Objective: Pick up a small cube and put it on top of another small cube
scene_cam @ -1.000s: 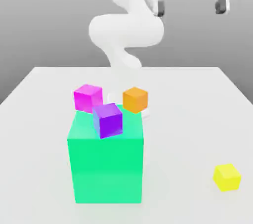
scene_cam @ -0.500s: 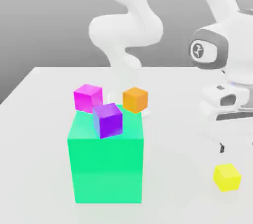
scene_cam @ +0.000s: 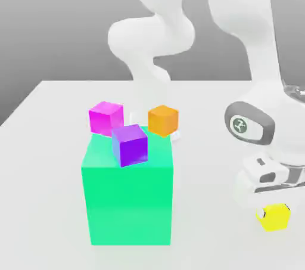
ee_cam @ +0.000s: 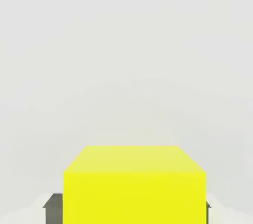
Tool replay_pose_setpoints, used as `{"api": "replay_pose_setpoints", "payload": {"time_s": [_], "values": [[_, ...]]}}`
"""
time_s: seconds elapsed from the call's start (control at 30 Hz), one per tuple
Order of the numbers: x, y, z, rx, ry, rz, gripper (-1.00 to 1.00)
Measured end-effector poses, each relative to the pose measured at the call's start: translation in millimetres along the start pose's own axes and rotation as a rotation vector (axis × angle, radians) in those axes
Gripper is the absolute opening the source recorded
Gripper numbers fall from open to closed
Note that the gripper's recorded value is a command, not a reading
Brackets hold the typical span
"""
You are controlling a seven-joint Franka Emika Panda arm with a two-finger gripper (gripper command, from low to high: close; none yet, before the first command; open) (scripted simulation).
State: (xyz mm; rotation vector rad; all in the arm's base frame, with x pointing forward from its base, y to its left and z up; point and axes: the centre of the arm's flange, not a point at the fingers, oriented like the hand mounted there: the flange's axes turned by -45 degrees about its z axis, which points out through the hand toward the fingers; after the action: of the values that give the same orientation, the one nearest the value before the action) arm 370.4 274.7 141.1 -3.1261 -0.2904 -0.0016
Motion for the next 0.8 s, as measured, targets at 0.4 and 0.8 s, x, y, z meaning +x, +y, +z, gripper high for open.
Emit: {"api": "replay_pose_setpoints", "payload": {"time_s": [0.4,0.8], "values": [[44.2,146.0,-157.5,-0.043,0.007,0.236,-1.0],[-18.5,314.0,-292.5,0.001,0.0,0.504,-1.0]]}}
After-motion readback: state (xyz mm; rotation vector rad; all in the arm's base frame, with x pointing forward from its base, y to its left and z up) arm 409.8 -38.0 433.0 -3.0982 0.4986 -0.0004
